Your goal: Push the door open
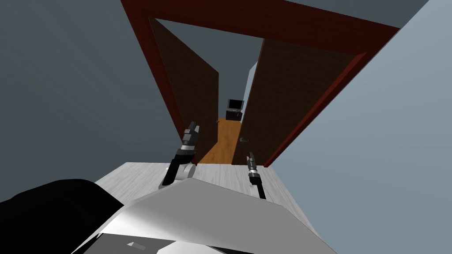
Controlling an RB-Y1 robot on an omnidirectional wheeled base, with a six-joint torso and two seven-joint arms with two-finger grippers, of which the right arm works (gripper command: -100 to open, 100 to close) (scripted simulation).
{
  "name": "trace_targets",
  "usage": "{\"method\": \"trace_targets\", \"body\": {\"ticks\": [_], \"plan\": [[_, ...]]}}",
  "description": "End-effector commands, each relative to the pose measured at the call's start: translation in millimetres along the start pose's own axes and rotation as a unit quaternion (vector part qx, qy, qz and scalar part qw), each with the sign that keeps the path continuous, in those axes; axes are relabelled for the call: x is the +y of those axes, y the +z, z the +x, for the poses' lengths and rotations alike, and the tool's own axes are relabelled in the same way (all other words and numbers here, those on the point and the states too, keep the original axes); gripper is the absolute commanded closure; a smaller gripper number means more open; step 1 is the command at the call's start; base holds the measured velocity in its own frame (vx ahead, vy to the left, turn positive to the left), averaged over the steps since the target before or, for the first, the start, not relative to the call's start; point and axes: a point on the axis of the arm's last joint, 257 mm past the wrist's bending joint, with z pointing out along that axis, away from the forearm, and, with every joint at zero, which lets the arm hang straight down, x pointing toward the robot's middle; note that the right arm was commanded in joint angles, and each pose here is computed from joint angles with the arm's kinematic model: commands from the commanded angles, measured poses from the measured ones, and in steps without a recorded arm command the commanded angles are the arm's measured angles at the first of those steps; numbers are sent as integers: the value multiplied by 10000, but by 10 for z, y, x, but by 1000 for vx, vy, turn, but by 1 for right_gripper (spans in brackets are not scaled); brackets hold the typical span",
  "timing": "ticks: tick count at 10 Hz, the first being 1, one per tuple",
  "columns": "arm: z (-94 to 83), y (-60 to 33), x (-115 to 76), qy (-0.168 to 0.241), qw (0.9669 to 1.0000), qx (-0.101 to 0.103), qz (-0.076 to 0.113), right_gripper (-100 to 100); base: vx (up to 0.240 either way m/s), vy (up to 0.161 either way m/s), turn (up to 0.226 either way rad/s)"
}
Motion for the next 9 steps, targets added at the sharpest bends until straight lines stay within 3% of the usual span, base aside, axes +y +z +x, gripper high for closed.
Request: {"method": "trace_targets", "body": {"ticks": [1, 9], "plan": [[1, -10, -107, 7, 10000, 21, 92, -100, 86, -52, 76], [46, -60, -527, 5, 9987, 97, 504, -100, 79, -61, 62]]}}
